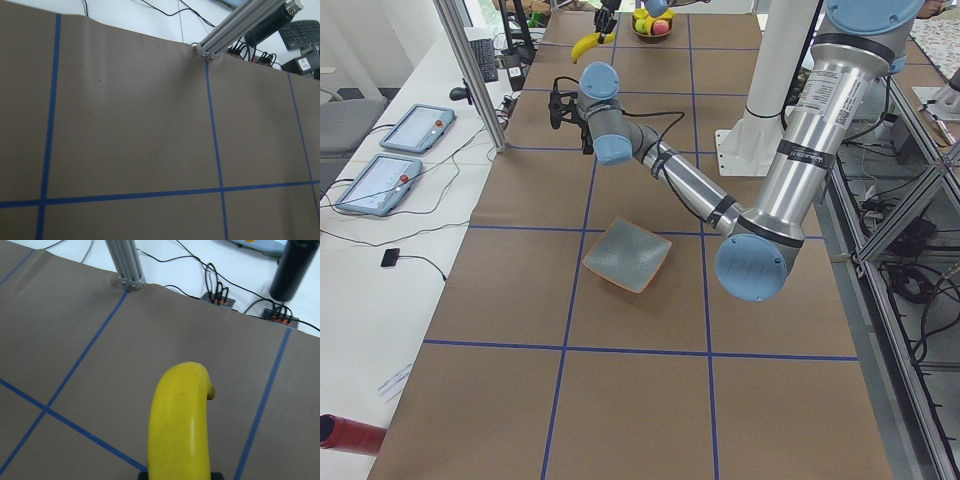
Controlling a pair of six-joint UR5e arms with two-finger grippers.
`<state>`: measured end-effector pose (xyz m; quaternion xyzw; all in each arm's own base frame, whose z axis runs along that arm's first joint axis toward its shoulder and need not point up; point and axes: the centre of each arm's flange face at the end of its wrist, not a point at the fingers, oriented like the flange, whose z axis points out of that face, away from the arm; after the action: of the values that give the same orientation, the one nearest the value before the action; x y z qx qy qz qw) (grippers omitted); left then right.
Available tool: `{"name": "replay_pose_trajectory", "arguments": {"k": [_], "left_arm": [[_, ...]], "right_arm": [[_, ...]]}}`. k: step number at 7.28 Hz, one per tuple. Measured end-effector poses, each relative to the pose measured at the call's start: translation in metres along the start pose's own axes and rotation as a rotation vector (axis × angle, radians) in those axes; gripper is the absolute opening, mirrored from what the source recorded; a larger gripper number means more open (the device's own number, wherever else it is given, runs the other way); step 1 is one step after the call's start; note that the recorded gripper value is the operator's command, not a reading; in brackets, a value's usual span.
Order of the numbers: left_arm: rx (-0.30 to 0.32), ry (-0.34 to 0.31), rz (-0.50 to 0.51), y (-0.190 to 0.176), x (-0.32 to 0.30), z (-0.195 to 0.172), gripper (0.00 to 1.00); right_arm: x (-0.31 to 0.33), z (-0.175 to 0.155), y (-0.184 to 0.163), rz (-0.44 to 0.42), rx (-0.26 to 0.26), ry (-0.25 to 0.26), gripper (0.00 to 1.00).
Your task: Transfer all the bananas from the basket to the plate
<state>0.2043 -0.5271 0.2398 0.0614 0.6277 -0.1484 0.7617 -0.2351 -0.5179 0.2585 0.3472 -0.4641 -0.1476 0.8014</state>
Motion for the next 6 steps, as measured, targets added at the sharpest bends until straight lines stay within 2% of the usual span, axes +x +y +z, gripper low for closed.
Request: {"name": "replay_pose_trajectory", "arguments": {"k": [3,4,6], "left_arm": [[-0.057,0.031,-0.283,0.029,0.043,0.032,1.0],[-0.073,0.038,-0.38,0.036,0.054,0.035,1.0],[-0.111,0.04,-0.477,0.06,0.065,0.05,1.0]], "right_arm": [[-0.109,0.03,0.009,-0.135,0.117,0.01,0.0],[-0.148,0.043,0.014,-0.191,0.139,-0.002,0.0],[-0.204,0.061,0.014,-0.358,0.158,-0.027,0.0]]}}
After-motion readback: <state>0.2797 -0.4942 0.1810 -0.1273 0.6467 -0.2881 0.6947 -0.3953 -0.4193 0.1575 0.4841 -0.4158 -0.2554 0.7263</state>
